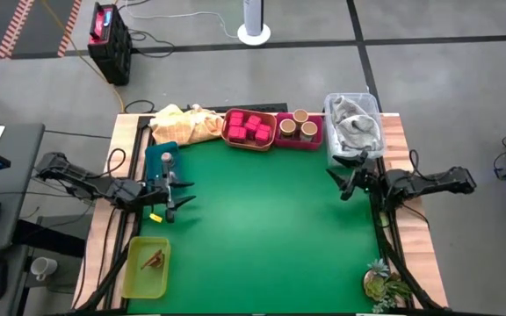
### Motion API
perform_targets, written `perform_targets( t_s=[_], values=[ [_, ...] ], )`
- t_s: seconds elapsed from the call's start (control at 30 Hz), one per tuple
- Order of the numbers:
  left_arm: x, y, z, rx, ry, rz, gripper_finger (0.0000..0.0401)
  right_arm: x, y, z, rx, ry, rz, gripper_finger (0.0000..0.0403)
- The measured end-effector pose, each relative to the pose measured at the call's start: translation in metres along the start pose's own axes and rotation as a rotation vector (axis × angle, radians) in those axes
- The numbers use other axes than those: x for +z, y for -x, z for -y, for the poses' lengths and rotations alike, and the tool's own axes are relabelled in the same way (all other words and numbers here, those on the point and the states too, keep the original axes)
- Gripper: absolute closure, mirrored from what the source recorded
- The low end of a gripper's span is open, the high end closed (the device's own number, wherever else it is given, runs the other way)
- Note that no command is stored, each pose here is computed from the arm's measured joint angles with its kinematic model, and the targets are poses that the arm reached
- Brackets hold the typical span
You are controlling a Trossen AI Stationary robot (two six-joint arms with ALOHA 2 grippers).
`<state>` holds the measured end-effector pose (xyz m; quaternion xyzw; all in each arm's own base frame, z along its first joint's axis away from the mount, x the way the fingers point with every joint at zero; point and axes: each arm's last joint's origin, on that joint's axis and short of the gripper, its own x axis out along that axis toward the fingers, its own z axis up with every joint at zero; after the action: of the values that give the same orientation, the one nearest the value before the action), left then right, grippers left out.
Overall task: Sort spices by type
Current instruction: Return to Home Position
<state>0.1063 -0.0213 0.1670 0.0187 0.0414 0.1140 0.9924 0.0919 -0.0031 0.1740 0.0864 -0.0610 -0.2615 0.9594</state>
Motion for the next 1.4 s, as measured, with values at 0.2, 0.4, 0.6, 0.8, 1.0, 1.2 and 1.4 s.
perform_targets(
  t_s=[0.2,0.4,0.6,0.8,1.0,1.2,1.4],
  values=[
    [0.011,0.002,0.005,-0.141,0.03,0.11,0.0214,0.0,0.0,0.0,-0.004,-0.101,0.001,0.0091],
    [0.012,0.002,0.005,-0.137,-0.053,0.12,0.0214,0.0,0.0,0.0,-0.004,-0.101,0.001,0.0091],
    [0.012,0.001,0.001,-0.049,0.022,0.115,0.0214,0.0,0.0,0.0,-0.004,-0.1,0.001,0.0091],
    [0.01,-0.001,-0.001,-0.028,-0.014,0.093,0.0214,0.0,0.0,0.0,-0.003,-0.1,0.0,0.0091],
    [0.01,-0.001,-0.001,-0.025,-0.075,0.095,0.0213,0.0,0.0,0.0,-0.003,-0.097,0.0,0.0091],
    [0.005,-0.001,0.0,-0.027,-0.117,0.052,0.0213,0.0,0.0,0.0,-0.003,-0.097,-0.001,0.0091],
    [-0.004,-0.001,0.0,-0.033,-0.152,-0.029,0.0213,0.0,0.0,0.0,-0.003,-0.097,-0.001,0.0091]
  ],
)
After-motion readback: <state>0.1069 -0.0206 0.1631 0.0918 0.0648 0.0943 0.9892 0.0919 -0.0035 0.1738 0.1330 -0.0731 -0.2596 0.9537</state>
